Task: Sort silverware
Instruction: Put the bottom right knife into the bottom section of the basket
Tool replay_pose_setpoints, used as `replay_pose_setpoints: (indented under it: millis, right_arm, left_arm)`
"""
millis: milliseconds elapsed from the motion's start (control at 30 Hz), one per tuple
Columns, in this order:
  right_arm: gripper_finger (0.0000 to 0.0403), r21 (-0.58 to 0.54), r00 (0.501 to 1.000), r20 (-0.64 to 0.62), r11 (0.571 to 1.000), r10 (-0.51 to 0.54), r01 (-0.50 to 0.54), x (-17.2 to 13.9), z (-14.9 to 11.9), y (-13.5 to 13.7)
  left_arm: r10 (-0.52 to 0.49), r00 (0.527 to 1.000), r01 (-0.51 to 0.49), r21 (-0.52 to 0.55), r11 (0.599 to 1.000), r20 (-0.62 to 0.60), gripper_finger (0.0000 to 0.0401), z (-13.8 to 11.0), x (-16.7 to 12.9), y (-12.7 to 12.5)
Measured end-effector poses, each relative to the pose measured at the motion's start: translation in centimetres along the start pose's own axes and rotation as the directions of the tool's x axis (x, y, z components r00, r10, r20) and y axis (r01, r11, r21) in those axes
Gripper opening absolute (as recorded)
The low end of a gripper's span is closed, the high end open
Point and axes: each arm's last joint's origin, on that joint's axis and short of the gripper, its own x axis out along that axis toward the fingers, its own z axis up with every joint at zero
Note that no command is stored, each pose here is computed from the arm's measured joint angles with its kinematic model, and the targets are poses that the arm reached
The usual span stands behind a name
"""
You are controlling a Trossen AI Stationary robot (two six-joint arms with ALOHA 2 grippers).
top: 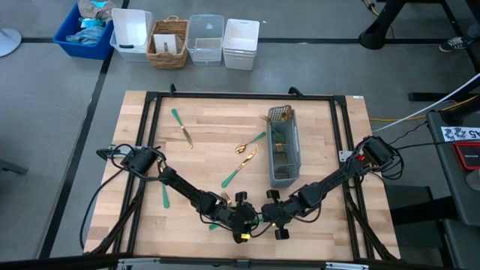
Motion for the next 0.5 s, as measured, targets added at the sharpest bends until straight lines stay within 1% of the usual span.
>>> replay_pose_setpoints:
  millis: [100,233,333,500]
  right_arm:
    - [0.0048,0.000,1.000,-0.001,1.000,0.002,-0.002,0.00,0.00,0.00]
    - [0.0048,0.000,1.000,-0.001,1.000,0.002,-0.002,0.00,-0.01,0.02]
    - [0.0048,0.000,1.000,-0.001,1.000,0.002,-0.002,0.00,-0.01,0.01]
    - [0.0048,0.019,1.000,-0.001,1.000,0.002,-0.002,0.00,-0.01,0.02]
  left_arm:
    - [-0.004,1.000,0.004,-0.008,1.000,-0.002,0.0193,-0.01,0.00,-0.01]
    - [-0.050,0.999,0.050,-0.012,0.999,-0.019,0.0194,-0.05,0.00,-0.15]
    - [-0.066,0.998,0.066,-0.008,0.998,-0.024,0.0194,-0.16,-0.11,-0.43]
    - [-0.073,0.997,0.074,0.062,0.995,-0.026,0.0194,-0.27,-0.23,-0.71]
